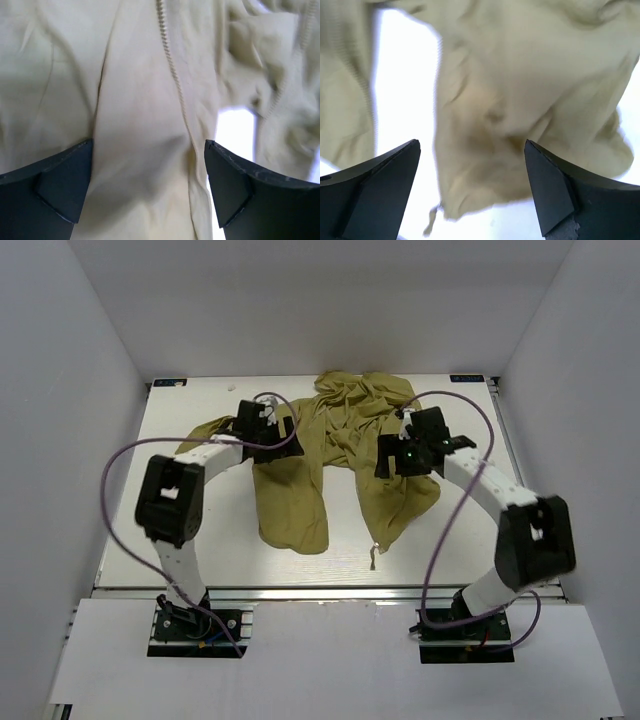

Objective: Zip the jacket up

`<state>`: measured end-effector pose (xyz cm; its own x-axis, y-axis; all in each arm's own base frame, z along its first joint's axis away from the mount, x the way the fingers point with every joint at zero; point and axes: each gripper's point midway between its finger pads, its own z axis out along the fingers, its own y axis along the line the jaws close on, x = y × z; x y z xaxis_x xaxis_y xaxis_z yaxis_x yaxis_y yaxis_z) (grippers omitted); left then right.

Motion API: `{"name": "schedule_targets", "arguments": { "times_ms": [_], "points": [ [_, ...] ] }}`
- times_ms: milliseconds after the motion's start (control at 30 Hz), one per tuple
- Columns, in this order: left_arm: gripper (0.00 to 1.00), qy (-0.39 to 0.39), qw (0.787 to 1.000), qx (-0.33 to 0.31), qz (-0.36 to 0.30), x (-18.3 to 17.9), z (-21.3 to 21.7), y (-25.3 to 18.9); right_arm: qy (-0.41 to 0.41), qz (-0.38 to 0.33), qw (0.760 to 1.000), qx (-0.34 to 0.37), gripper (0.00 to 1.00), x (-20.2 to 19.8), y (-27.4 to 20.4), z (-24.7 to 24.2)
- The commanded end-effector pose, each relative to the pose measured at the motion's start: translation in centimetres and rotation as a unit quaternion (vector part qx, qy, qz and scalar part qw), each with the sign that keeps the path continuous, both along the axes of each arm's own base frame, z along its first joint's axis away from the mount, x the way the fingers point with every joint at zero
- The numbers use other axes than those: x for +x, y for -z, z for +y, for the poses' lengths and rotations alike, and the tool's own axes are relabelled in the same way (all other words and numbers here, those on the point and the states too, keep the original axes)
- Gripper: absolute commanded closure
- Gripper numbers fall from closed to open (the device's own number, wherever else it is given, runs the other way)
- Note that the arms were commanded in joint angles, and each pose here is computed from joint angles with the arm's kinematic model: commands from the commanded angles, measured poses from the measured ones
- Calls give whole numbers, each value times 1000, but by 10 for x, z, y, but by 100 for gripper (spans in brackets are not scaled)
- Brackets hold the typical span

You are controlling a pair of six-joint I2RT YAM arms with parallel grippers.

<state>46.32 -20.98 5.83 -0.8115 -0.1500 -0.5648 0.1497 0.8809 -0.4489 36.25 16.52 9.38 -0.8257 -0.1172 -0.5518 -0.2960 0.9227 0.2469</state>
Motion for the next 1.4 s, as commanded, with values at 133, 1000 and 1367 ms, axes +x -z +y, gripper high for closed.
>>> {"name": "schedule_targets", "arguments": {
  "times_ms": [133, 1000, 1367],
  "points": [
    [2, -28, 997, -62, -37, -95, 17, -81, -42, 25, 998, 40, 11, -106, 4, 4],
    [2, -38, 996, -78, -30, -196, 43, -77, -151, 105, 982, 43, 11, -165, 58, 116],
    [2, -19, 996, -84, -14, -193, 35, -66, -27, -8, 999, -21, 11, -135, 4, 69]
  ]
}}
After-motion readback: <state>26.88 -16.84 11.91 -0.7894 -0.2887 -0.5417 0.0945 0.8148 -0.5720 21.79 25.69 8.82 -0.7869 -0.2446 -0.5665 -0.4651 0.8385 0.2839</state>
